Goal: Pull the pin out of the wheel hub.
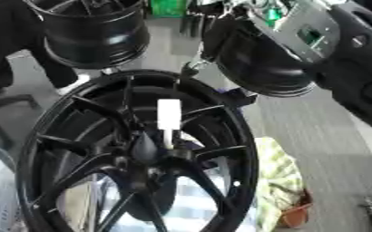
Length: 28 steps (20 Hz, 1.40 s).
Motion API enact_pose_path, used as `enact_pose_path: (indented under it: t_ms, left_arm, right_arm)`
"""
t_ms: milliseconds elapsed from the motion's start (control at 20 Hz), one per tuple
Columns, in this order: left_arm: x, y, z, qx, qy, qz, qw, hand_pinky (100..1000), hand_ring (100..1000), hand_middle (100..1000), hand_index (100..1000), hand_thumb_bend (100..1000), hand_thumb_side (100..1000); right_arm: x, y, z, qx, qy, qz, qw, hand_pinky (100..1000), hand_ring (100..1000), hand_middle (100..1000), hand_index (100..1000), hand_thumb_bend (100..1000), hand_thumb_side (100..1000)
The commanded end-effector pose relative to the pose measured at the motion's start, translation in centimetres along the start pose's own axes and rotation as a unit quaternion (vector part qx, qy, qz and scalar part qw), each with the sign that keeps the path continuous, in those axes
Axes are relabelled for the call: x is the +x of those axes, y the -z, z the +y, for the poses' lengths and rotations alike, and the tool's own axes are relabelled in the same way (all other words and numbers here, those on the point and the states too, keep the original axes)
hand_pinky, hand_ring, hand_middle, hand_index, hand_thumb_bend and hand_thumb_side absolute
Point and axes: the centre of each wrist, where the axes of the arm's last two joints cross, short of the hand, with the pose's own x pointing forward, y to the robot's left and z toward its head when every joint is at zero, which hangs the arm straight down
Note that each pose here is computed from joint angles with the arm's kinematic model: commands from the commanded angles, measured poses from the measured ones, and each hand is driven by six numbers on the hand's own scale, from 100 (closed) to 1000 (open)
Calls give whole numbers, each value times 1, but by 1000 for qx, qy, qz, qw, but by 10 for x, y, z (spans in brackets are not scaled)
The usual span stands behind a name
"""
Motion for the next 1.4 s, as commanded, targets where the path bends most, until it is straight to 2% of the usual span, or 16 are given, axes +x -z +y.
enact_pose_path:
  t_ms: [50,850,1400]
  left_arm:
    - [5,4,1,-7,8,-8,1000,770,761,649,815,100,557]
    - [5,4,0,-7,2,-4,1000,772,762,651,816,100,565]
    - [4,3,-1,-6,0,0,1000,773,762,652,816,100,573]
  right_arm:
    - [6,-4,-4,12,18,3,1000,795,772,726,822,628,251]
    - [23,-14,14,72,60,-27,995,784,763,717,815,594,231]
    - [18,-8,30,103,83,-25,991,781,762,714,812,577,210]
